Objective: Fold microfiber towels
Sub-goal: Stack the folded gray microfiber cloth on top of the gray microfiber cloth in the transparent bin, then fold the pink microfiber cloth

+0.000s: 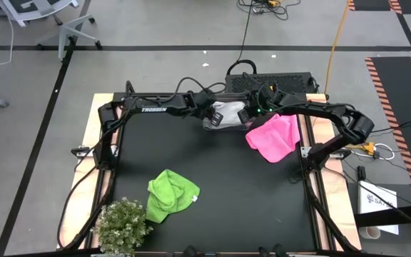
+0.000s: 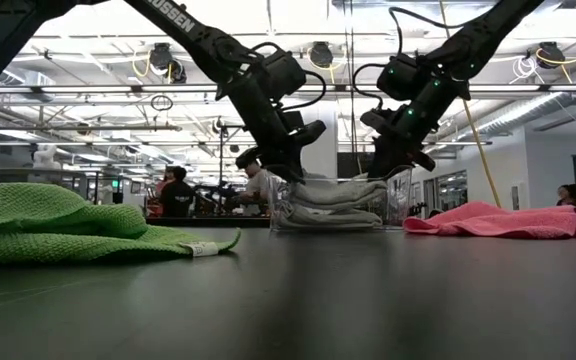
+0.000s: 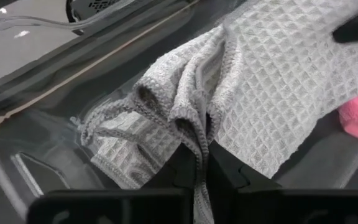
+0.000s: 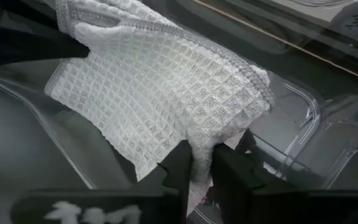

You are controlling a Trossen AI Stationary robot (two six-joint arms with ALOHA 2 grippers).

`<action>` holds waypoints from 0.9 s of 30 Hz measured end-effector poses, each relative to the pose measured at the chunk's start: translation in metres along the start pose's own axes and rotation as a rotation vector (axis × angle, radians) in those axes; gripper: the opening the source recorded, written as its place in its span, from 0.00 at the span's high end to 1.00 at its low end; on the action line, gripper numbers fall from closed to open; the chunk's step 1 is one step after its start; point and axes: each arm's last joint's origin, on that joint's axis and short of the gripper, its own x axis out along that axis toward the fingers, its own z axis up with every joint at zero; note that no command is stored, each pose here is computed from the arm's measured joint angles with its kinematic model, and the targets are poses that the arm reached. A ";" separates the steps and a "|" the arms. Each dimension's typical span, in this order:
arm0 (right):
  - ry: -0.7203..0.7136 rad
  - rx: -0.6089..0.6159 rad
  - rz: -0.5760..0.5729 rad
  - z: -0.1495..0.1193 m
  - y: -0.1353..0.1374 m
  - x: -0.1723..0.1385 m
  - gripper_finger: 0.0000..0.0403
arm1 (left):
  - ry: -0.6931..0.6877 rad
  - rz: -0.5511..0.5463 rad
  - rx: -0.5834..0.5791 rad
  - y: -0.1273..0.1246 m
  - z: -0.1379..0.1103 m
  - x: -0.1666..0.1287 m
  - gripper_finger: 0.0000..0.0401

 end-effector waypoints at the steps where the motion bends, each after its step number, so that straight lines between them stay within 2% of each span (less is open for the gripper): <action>1: 0.000 0.001 0.000 0.000 0.000 0.000 0.85 | 0.000 -0.001 0.007 0.000 0.000 0.000 0.91; 9: -0.001 -0.006 0.002 0.000 0.000 0.000 0.76 | -0.009 0.019 0.037 0.001 0.000 -0.001 0.67; 16: -0.015 -0.015 0.008 0.001 0.001 -0.005 0.71 | -0.015 0.059 0.024 0.004 0.003 -0.015 0.59; 19: -0.034 -0.042 0.040 0.002 0.005 -0.015 0.71 | -0.026 0.101 0.025 0.005 0.006 -0.034 0.59; 24: -0.100 -0.095 0.140 0.004 0.017 -0.046 0.71 | -0.086 0.142 0.049 -0.001 0.011 -0.083 0.59; 27: -0.088 -0.122 0.167 -0.003 0.025 -0.062 0.71 | -0.071 0.147 0.094 -0.013 0.002 -0.108 0.59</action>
